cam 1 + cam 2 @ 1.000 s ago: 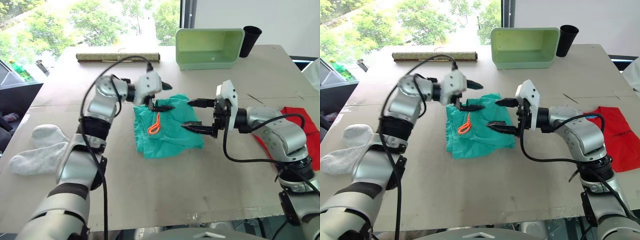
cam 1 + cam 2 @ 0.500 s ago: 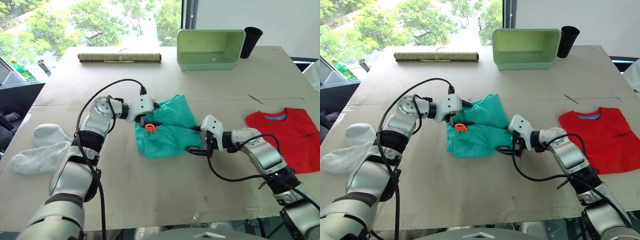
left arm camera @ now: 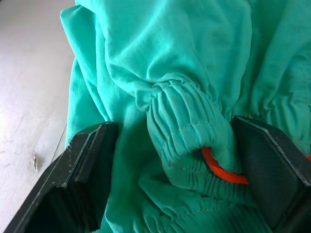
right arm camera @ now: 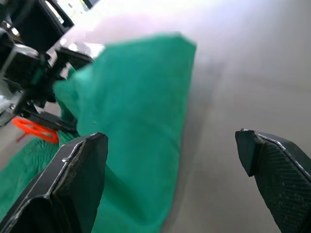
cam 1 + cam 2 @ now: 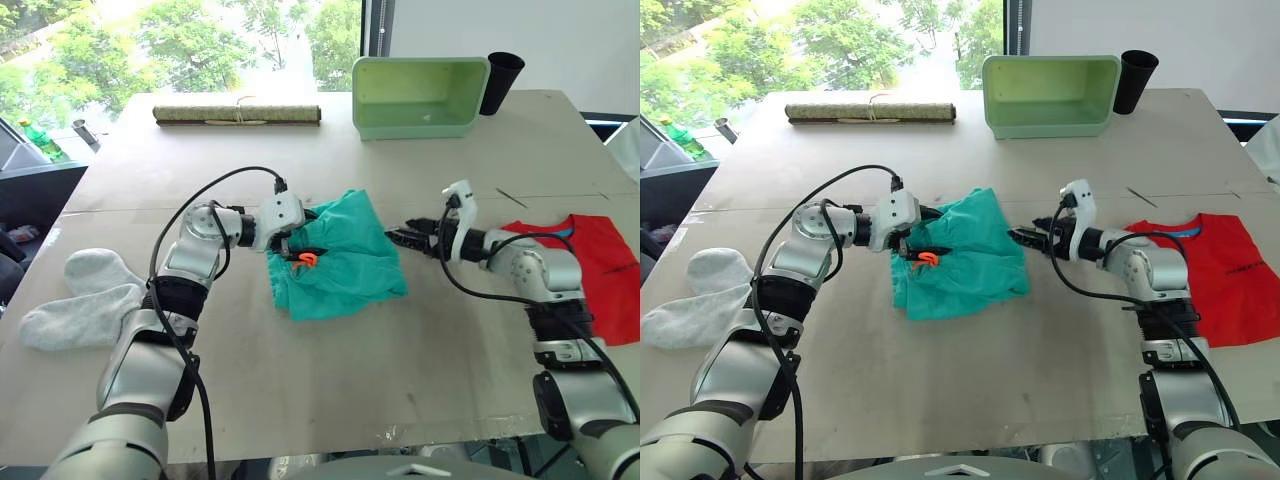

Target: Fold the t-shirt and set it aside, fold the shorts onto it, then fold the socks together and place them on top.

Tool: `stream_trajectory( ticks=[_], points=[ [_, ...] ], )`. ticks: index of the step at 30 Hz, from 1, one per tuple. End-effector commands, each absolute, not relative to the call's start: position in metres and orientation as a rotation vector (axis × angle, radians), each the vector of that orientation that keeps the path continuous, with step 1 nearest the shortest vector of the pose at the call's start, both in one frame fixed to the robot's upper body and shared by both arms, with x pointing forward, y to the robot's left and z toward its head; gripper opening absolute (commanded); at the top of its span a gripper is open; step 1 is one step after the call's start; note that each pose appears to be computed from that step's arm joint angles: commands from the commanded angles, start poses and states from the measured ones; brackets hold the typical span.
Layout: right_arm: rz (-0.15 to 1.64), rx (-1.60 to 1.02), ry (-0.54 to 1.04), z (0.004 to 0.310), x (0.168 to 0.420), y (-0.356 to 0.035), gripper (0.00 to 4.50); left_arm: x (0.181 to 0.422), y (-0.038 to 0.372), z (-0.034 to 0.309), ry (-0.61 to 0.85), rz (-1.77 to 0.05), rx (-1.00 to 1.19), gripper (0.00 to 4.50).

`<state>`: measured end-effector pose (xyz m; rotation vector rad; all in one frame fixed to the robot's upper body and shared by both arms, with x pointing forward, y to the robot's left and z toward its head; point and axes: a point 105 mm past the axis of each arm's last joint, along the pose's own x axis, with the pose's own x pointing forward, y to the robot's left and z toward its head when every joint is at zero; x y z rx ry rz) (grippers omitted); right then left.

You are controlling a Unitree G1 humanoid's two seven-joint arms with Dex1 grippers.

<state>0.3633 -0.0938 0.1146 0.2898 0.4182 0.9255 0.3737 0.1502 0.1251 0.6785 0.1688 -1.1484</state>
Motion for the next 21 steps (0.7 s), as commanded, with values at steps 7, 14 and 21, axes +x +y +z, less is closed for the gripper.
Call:
stream_trajectory(
  ticks=[7,14,21],
  points=[
    [1.162,0.324,0.528,0.108,0.34,-0.016,4.43,0.366,0.153,0.127,0.151,-1.137,0.668,3.99],
    [1.148,0.358,0.525,0.112,0.341,-0.014,2.17,0.365,0.159,0.127,0.148,-1.132,0.663,3.99],
    [1.096,0.348,0.47,0.135,0.342,-0.038,0.14,0.358,0.157,0.143,0.094,-1.175,0.599,3.99]
  ],
)
